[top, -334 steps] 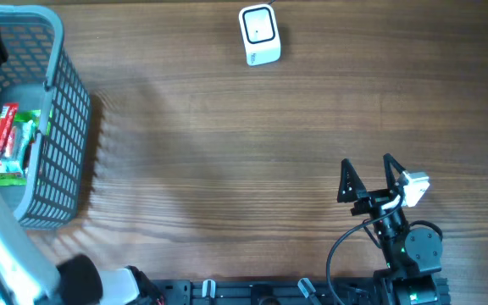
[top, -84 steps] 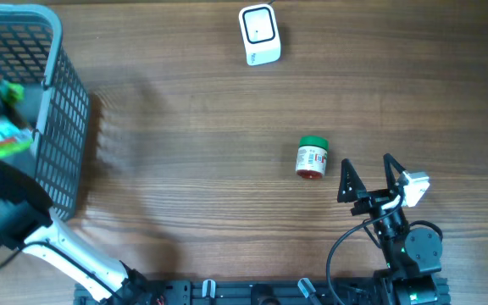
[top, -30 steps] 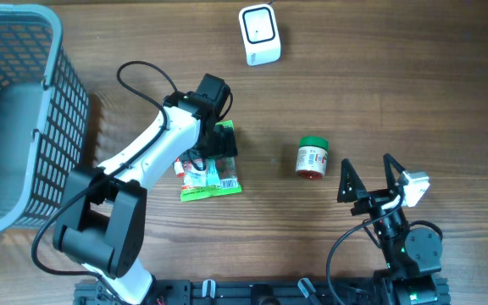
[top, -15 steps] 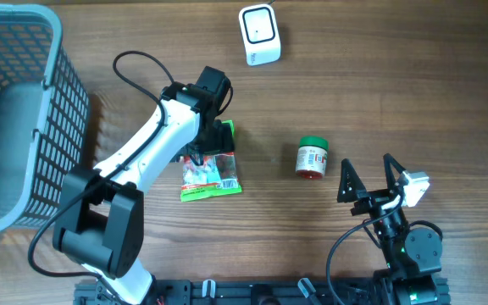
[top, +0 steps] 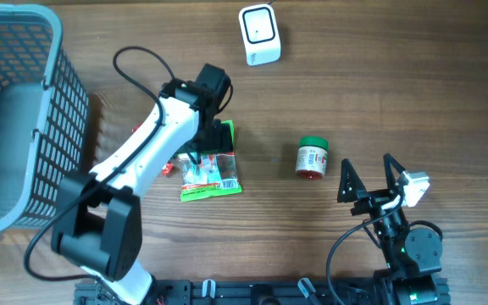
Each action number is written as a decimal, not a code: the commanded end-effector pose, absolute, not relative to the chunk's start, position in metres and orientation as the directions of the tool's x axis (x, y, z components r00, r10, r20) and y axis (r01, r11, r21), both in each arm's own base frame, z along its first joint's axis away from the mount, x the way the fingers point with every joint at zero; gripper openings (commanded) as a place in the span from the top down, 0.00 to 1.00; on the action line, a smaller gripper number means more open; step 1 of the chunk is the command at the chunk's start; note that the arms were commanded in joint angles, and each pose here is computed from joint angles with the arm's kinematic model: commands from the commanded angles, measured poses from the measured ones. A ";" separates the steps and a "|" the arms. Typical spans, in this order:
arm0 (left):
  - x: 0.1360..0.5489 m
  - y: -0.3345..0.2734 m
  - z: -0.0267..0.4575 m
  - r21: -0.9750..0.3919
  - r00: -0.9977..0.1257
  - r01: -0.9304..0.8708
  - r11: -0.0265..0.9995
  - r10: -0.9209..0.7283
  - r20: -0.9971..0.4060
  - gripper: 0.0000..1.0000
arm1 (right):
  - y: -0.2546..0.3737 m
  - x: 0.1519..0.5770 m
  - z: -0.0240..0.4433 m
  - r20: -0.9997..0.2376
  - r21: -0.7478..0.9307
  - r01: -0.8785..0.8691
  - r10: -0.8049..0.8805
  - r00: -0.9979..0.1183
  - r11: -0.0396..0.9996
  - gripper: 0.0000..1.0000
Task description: Scan the item barcode
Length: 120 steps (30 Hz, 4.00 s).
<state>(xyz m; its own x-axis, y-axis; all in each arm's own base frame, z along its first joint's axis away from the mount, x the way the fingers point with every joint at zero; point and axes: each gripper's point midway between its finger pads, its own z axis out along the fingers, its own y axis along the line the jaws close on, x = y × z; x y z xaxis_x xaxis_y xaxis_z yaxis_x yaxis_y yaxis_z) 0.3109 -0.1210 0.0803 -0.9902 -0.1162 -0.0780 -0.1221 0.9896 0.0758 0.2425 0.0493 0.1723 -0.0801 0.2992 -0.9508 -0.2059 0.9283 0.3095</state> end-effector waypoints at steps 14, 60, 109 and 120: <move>0.323 -0.107 0.183 -0.058 -0.924 -0.202 0.978 -0.210 -0.320 0.00 | 0.048 0.243 0.173 -0.949 0.316 -0.203 0.308 -0.075 0.927 0.00; 0.358 0.076 0.196 -0.055 -0.629 -0.686 0.726 -0.629 -0.456 0.00 | 0.048 0.243 0.173 -0.949 0.316 -0.203 0.307 -0.074 0.927 0.00; 0.358 0.076 0.196 -0.055 -0.629 -0.686 0.726 -0.629 -0.456 0.00 | 0.051 0.233 0.309 -0.806 0.295 -0.070 0.208 -0.554 0.953 0.00; 0.358 0.076 0.196 -0.055 -0.629 -0.686 0.726 -0.629 -0.456 0.00 | 0.105 0.326 0.270 -0.315 0.404 -0.009 0.130 -0.940 0.915 0.00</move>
